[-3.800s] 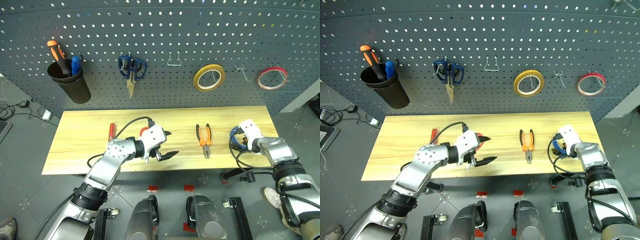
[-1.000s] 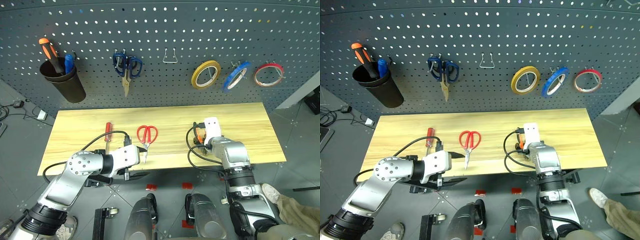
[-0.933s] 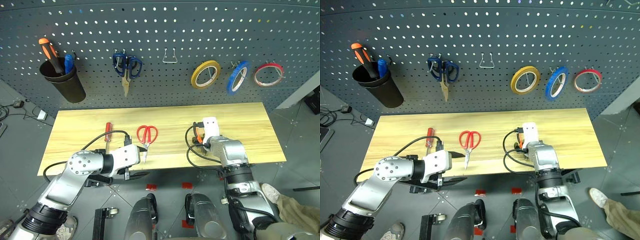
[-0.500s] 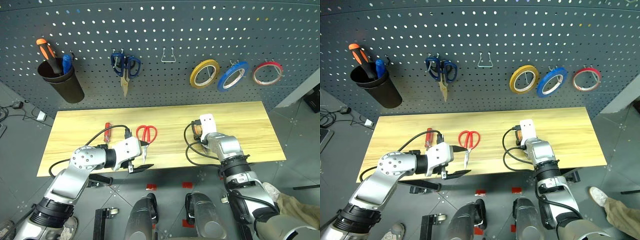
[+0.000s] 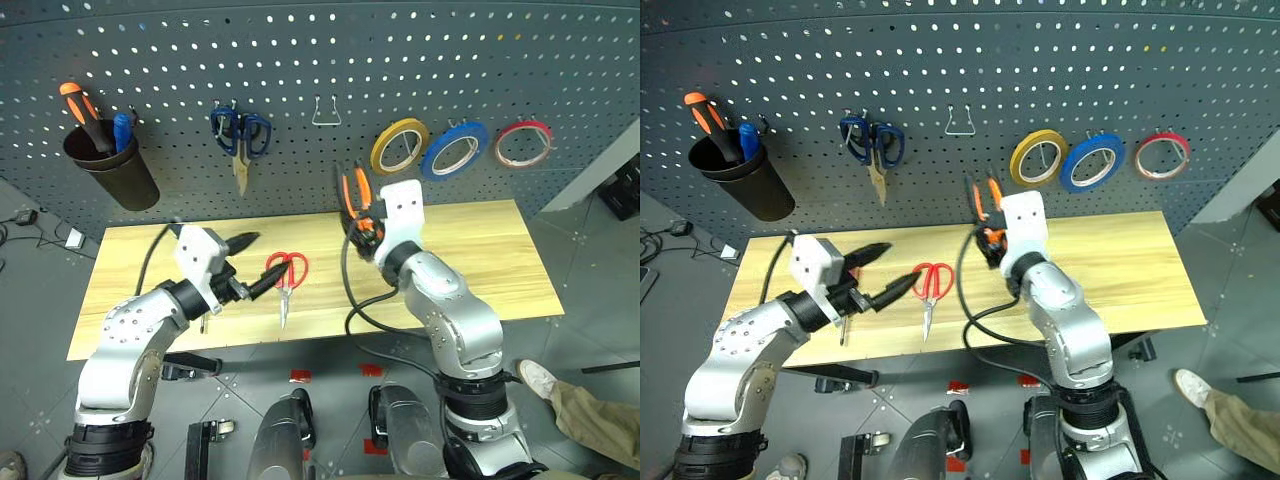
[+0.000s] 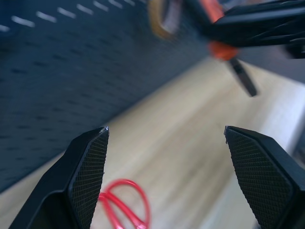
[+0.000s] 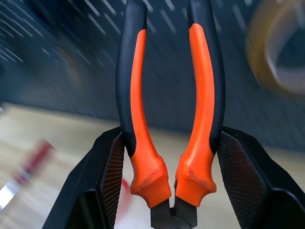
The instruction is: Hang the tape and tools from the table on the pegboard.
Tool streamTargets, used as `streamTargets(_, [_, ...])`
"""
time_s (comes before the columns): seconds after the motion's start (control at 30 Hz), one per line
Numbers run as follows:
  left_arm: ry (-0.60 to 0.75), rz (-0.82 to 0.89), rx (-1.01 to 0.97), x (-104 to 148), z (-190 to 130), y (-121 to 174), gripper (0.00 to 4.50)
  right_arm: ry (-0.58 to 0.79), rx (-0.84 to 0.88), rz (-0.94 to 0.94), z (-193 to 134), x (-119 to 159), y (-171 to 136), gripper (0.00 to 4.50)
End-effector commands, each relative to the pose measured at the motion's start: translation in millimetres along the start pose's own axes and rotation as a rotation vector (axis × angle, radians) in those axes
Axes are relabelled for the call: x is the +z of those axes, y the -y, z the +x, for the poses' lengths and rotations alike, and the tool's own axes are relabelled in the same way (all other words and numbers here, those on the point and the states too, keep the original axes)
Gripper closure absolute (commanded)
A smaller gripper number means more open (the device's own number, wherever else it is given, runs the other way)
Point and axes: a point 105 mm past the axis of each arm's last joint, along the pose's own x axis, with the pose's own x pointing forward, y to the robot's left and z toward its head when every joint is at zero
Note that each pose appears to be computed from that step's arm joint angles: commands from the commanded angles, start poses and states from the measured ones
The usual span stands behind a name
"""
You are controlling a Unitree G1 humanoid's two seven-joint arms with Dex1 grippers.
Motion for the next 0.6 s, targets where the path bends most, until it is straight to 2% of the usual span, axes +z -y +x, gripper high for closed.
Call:
streamTargets(0.03, [0.049,0.029,0.074,19.0,-6.1,-8.3,0.41,0.247,0.027,-0.059,15.2,55.3,-14.5,1.89])
streamTargets(0.2, [0.064,0.032,0.151,32.3,-6.8,-19.6,0.41,0.428,0.003,-0.145,50.3,100.9,-14.9,1.89])
streamTargets(0.43, [0.048,0.041,0.154,43.5,1.4,-17.6,0.41,0.563,-0.032,-0.236,78.6,132.6,-10.6,1.89])
streamTargets(0.6, [0.062,0.054,0.133,53.6,10.0,-14.3,0.41,0.61,-0.052,-0.269,91.2,136.7,-9.4,1.89])
